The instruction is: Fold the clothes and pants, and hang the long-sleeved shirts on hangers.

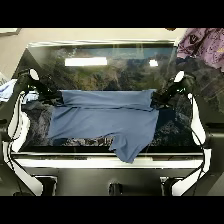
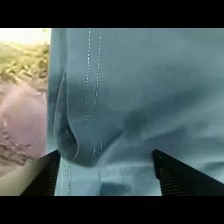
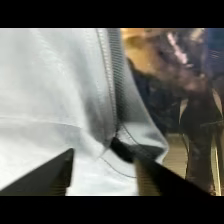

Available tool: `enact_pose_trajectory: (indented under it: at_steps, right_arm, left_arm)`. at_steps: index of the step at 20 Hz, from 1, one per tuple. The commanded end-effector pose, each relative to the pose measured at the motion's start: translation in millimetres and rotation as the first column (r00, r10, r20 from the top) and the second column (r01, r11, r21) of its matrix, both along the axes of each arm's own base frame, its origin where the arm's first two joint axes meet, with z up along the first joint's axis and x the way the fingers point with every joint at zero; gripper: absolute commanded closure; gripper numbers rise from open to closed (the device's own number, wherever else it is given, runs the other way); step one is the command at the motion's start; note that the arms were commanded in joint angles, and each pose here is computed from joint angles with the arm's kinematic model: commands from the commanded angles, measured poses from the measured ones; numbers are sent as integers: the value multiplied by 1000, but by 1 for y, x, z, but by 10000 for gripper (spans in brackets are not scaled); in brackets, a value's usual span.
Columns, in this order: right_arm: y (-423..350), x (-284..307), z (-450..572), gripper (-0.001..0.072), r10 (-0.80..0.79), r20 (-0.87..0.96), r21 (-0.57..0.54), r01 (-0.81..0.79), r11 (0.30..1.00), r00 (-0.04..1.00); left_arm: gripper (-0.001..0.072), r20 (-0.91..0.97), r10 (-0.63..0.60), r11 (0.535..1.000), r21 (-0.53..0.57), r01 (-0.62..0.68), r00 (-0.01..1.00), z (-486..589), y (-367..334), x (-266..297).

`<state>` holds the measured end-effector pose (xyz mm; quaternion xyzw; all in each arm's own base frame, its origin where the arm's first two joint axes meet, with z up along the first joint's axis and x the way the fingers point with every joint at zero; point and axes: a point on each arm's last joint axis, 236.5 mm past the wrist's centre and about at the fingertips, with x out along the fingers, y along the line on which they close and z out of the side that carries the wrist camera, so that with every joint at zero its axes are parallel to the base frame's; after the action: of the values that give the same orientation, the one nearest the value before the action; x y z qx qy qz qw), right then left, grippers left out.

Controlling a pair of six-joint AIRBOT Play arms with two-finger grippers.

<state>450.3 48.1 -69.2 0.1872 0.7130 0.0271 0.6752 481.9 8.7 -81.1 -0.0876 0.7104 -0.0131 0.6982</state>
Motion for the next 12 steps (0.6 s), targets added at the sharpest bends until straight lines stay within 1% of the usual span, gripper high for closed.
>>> enact_pose_trajectory:
  at_steps: [1,2,3,5,6,7,9,10,12]
  right_arm:
    - [-8,-1,34,210,97,90,-44,-93,995,991]
    - [-21,-6,52,210,161,118,-108,-148,983,980]
    - [-33,-10,68,211,159,144,-138,-139,981,977]
    - [-46,-28,88,211,115,203,-78,-101,992,972]
    - [-52,-45,86,211,58,201,-21,-55,998,978]
    - [-51,-71,78,211,-3,179,61,-8,998,984]
    - [-34,-121,62,211,-111,124,213,83,974,986]
    - [-20,-144,53,211,-143,100,264,113,958,985]
    - [10,-182,37,211,-170,55,324,143,935,984]
  left_arm:
    - [37,60,37,999,10,-38,998,38,13,9]
    - [37,102,56,998,14,-58,993,59,23,10]
    - [37,143,84,996,23,-88,986,80,38,8]
    - [37,178,180,982,20,-187,967,109,68,-11]
    - [37,173,219,974,19,-225,960,113,81,-28]
    - [38,163,262,963,18,-268,951,111,92,-50]
    - [37,146,366,930,-14,-368,919,95,102,-96]
    - [37,142,425,905,-75,-419,894,85,96,-115]
    - [37,130,534,841,-188,-508,835,68,81,-145]
